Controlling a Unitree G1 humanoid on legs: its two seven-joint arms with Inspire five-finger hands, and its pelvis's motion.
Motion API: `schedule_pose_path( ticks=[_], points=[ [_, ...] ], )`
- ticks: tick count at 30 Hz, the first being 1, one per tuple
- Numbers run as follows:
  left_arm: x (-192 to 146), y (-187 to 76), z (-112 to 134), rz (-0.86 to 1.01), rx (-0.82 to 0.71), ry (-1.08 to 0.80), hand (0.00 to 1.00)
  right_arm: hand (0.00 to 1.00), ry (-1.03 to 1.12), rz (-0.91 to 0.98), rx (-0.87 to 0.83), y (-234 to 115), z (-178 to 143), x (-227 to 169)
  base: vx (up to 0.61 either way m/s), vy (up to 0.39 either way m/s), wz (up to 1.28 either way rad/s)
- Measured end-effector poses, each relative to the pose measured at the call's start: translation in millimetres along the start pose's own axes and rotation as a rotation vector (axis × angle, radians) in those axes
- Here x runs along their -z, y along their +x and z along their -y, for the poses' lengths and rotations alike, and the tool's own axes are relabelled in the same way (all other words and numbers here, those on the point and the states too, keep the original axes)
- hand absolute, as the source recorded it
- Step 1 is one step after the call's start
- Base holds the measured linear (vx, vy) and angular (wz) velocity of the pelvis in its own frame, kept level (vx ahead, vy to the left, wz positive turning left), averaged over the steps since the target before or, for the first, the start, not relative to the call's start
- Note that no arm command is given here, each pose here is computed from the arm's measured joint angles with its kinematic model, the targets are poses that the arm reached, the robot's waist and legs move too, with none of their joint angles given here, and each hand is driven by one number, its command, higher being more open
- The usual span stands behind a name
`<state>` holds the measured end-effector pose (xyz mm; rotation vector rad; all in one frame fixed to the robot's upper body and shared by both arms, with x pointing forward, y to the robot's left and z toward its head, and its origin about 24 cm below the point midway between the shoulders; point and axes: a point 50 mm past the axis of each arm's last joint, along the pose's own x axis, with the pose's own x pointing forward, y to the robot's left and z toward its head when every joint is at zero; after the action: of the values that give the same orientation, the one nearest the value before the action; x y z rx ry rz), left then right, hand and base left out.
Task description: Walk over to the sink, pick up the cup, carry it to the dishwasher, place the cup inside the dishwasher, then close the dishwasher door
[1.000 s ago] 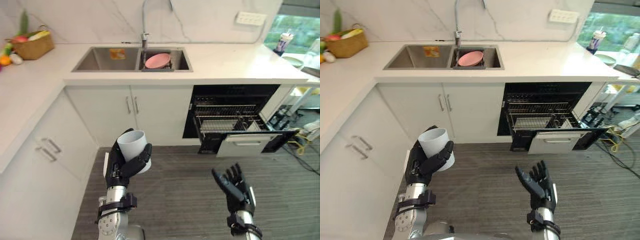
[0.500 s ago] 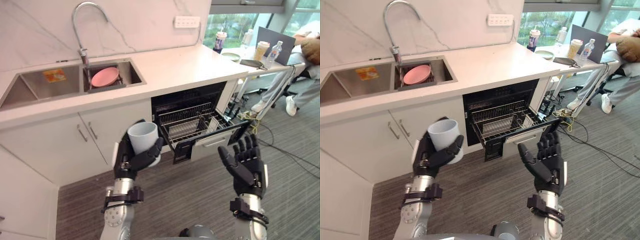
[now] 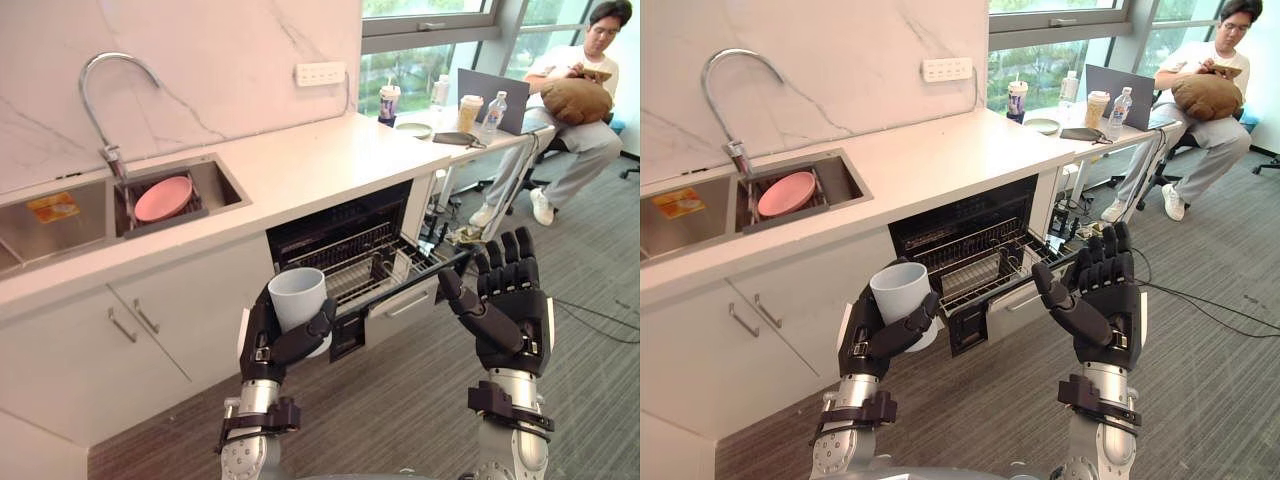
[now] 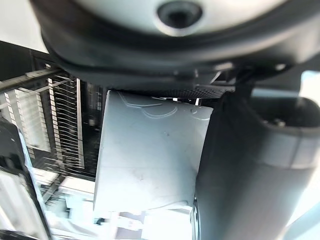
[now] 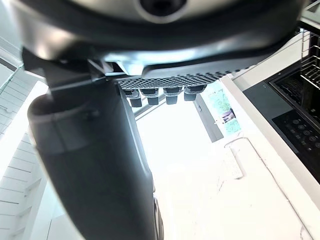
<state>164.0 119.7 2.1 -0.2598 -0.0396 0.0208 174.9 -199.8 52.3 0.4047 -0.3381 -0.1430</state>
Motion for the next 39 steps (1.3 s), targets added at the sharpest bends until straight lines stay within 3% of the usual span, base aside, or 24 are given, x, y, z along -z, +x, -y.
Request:
schedule_pose_path(
  ticks=[18,27,31,39],
  points=[
    [-10.5,25.0,-0.9,0.042,0.010,0.027,0.00,1.00,0.088,-0.121,-0.004,8.2,-4.5,21.7,0.22,0.088,-0.03],
    [-15.6,38.9,-2.7,0.058,-0.090,0.144,0.00,1.00,0.135,-0.175,-0.207,9.7,-28.9,31.3,0.05,-0.056,0.00],
    [-16.2,39.7,-0.4,0.069,-0.094,0.204,0.00,1.00,0.162,-0.119,-0.274,29.7,-37.7,22.9,-0.01,-0.075,-0.34],
    [-29.0,45.8,23.4,0.182,-0.002,0.370,0.00,1.00,0.218,-0.176,-0.387,31.3,-56.8,27.1,-0.04,-0.003,-0.12]
  ],
)
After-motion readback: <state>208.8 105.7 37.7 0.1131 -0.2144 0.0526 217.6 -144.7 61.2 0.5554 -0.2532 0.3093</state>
